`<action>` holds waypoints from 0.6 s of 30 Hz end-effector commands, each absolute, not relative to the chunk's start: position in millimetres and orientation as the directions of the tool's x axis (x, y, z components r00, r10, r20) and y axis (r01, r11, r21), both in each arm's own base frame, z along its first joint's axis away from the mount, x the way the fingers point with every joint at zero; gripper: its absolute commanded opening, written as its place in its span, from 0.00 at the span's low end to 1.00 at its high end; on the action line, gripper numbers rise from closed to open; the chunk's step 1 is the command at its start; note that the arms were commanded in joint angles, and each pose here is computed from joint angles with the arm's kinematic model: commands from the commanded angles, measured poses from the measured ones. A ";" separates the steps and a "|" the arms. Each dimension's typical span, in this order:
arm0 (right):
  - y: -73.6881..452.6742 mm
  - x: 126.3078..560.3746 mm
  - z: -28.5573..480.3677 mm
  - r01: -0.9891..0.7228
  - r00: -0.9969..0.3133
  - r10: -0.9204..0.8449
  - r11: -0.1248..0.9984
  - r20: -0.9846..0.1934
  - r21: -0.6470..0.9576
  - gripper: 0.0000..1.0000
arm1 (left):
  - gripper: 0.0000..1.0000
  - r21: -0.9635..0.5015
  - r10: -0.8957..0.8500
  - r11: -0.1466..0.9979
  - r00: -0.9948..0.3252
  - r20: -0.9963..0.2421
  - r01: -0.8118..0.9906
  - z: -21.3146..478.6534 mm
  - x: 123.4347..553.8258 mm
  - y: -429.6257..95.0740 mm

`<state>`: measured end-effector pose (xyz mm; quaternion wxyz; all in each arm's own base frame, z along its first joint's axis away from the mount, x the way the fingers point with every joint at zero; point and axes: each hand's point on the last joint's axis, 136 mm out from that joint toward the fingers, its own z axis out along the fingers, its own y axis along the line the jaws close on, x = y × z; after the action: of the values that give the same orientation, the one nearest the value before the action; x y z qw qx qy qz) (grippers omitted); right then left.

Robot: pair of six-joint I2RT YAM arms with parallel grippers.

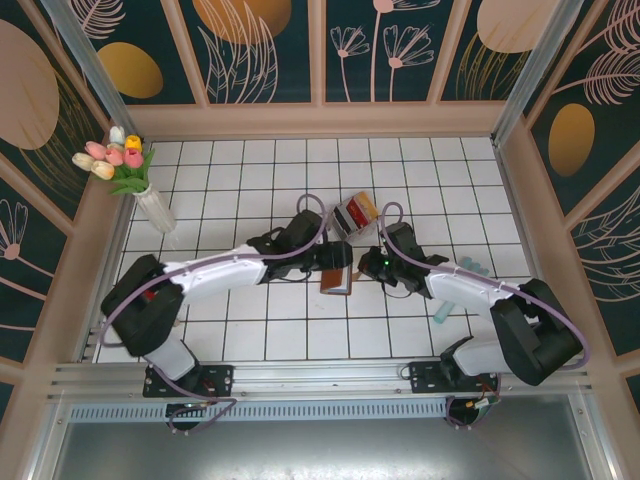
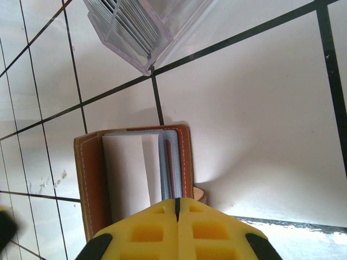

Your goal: Put the credit cards into the card holder

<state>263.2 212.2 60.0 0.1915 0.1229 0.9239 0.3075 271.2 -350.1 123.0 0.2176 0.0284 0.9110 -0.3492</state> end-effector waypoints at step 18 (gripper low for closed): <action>215.7 272.1 69.8 0.093 -0.896 0.335 0.785 -0.293 0.612 0.04 | 0.50 -0.572 -0.050 0.809 -0.954 -0.295 0.135 47.5 261.8 -315.6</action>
<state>266.5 214.8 64.9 0.1931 0.1204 0.9233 0.3094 267.8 -310.8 56.0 0.1630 0.0046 0.9402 -0.2991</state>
